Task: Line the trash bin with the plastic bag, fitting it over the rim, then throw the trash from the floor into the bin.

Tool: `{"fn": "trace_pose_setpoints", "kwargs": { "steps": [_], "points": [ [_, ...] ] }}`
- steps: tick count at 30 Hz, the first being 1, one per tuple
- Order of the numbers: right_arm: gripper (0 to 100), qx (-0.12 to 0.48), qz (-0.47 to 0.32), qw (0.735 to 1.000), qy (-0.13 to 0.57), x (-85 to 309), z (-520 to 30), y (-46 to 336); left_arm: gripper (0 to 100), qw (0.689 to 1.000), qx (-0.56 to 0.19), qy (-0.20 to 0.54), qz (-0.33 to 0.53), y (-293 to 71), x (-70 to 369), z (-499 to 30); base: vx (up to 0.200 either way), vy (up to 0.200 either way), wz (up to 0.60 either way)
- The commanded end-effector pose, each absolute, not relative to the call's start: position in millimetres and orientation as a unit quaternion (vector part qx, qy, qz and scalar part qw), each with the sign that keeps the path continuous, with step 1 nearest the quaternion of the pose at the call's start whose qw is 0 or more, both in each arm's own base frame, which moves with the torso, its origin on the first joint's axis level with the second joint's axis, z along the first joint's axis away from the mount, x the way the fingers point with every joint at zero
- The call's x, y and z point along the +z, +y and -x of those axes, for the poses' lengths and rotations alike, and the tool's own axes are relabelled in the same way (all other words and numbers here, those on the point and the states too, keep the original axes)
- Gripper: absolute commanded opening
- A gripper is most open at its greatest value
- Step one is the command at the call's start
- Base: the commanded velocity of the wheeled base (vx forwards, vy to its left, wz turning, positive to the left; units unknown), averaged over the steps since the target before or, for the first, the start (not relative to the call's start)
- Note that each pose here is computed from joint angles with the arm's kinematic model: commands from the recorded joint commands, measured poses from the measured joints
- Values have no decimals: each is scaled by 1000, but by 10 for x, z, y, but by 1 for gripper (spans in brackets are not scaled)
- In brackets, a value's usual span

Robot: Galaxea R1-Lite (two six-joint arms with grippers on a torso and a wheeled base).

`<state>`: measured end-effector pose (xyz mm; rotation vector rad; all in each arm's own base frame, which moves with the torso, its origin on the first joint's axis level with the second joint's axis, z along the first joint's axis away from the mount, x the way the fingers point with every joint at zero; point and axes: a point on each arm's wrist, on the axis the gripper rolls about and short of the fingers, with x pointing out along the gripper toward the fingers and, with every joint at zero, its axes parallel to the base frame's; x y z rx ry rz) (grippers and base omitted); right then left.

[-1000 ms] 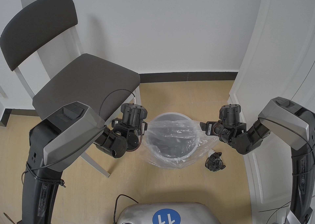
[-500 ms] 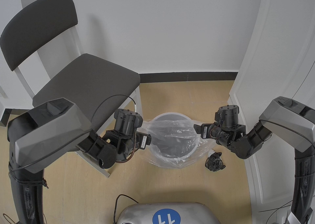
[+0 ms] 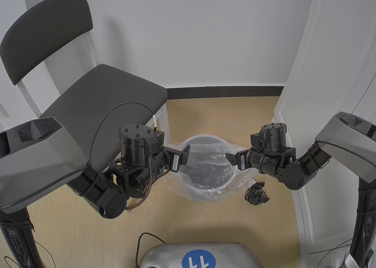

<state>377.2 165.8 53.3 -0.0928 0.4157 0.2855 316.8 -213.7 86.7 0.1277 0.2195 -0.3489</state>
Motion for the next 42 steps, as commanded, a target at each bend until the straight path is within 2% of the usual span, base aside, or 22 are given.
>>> {"fn": "trace_pose_setpoints", "kwargs": {
  "steps": [1,9,14,19,21,23,24,25,31,42],
  "points": [
    [100,145,19,967,207,609,-3576,1628,100,976,-211,40,-48,-2167,1207,-2813,200,0,0],
    [100,158,14,965,210,512,-3548,1567,100,975,-215,21,-45,-2139,1287,-2743,200,0,0],
    [100,160,28,963,215,473,-3596,1575,100,975,-215,22,-47,-2127,1281,-2728,0,0,0],
    [100,177,95,950,238,602,-3771,1596,100,975,-211,32,-53,-2097,1293,-2725,0,0,0],
    [100,193,105,943,250,652,-3827,1614,100,976,-208,36,-55,-2077,1297,-2734,0,0,0],
    [100,252,141,921,261,720,-3913,1600,100,979,-191,41,-57,-1962,1350,-2799,0,0,0],
    [100,252,141,921,261,720,-3913,1600,100,979,-191,41,-57,-1962,1350,-2799,0,0,0],
    [100,283,169,909,257,724,-3963,1570,100,981,-181,46,-58,-1893,1375,-2845,0,0,0],
    [100,311,207,887,272,435,-4070,1653,100,981,-183,46,-55,-1761,1441,-2919,0,0,0],
    [100,312,214,883,276,153,-4237,1733,100,982,-173,45,-54,-1711,1439,-2977,0,0,0]
  ]
}}
